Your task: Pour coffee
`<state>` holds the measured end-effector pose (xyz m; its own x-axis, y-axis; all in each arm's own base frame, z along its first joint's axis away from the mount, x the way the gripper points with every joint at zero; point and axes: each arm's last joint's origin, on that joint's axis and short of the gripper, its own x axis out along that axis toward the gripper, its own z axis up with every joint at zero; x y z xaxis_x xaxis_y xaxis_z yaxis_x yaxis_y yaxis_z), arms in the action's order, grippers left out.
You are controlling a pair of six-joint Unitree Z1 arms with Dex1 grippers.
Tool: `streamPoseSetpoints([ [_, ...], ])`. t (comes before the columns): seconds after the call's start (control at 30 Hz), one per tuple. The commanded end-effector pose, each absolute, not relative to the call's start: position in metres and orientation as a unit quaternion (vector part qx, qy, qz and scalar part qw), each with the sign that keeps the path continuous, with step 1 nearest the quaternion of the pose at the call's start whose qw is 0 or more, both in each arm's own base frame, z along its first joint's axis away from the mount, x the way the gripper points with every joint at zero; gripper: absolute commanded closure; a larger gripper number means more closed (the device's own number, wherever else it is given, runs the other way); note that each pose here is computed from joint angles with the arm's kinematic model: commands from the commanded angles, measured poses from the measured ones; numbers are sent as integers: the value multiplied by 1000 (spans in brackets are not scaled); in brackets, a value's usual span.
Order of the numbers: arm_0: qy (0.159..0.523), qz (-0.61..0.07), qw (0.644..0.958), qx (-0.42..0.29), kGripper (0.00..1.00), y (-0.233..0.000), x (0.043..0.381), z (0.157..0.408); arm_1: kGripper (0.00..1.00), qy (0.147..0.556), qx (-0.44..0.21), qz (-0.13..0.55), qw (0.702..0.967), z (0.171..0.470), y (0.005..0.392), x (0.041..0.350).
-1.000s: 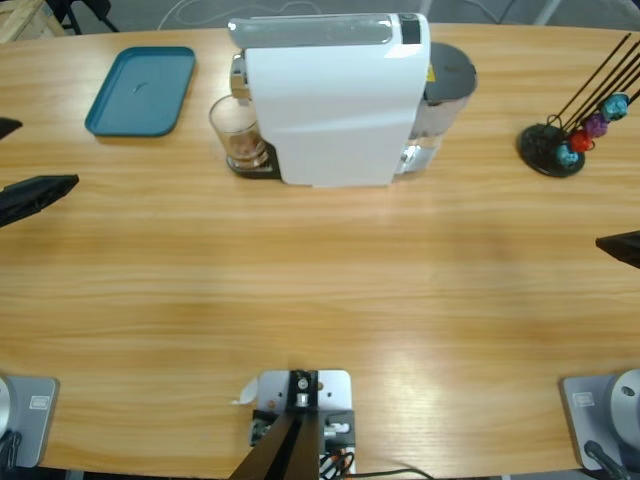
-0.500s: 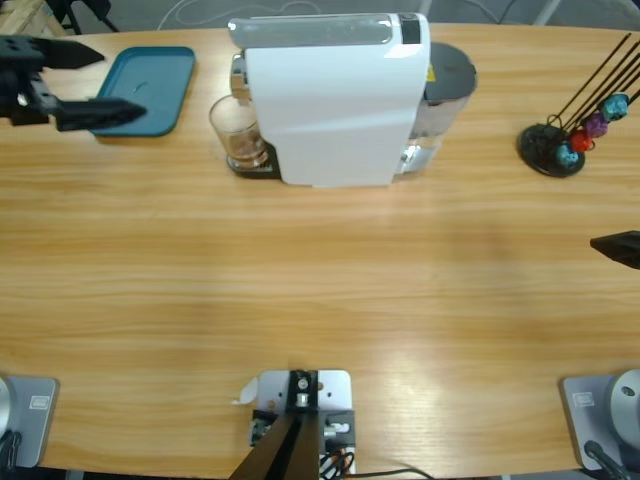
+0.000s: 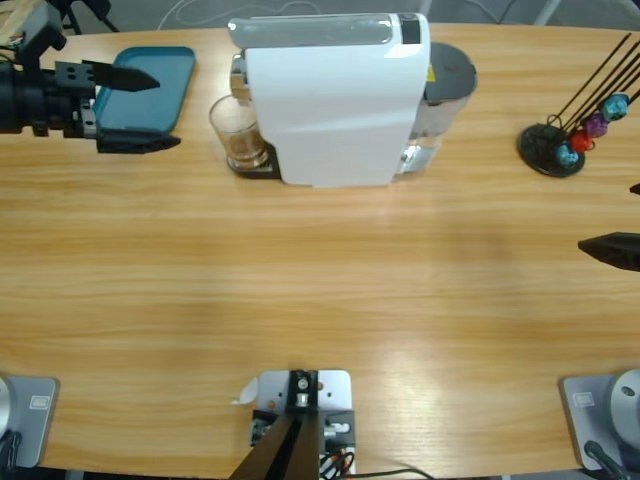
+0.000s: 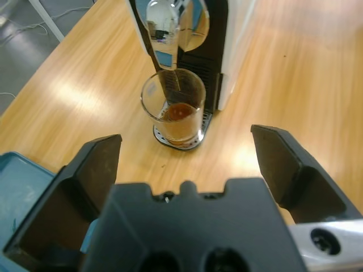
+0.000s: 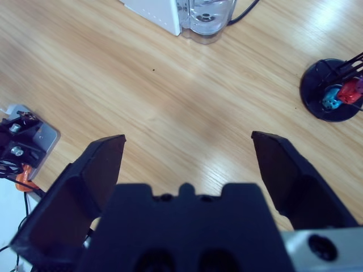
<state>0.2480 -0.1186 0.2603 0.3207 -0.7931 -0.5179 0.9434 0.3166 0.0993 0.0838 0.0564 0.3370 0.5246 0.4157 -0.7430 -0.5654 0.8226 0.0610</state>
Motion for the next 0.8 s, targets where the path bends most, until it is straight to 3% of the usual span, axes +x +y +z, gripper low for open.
streamPoseSetpoints([
  [0.03, 208, -558, 778, 202, 0, -135, 275, 232, 0, 416, -99, 270, 863, 334, 58, 91],
  [0.33, 170, -568, 777, 210, 0, -158, 297, 212, 0, 417, -100, 270, 862, 334, 59, 92],
  [0.8, 177, -586, 766, 197, 0, -171, 299, 205, 0, 421, -101, 269, 860, 333, 60, 93],
])
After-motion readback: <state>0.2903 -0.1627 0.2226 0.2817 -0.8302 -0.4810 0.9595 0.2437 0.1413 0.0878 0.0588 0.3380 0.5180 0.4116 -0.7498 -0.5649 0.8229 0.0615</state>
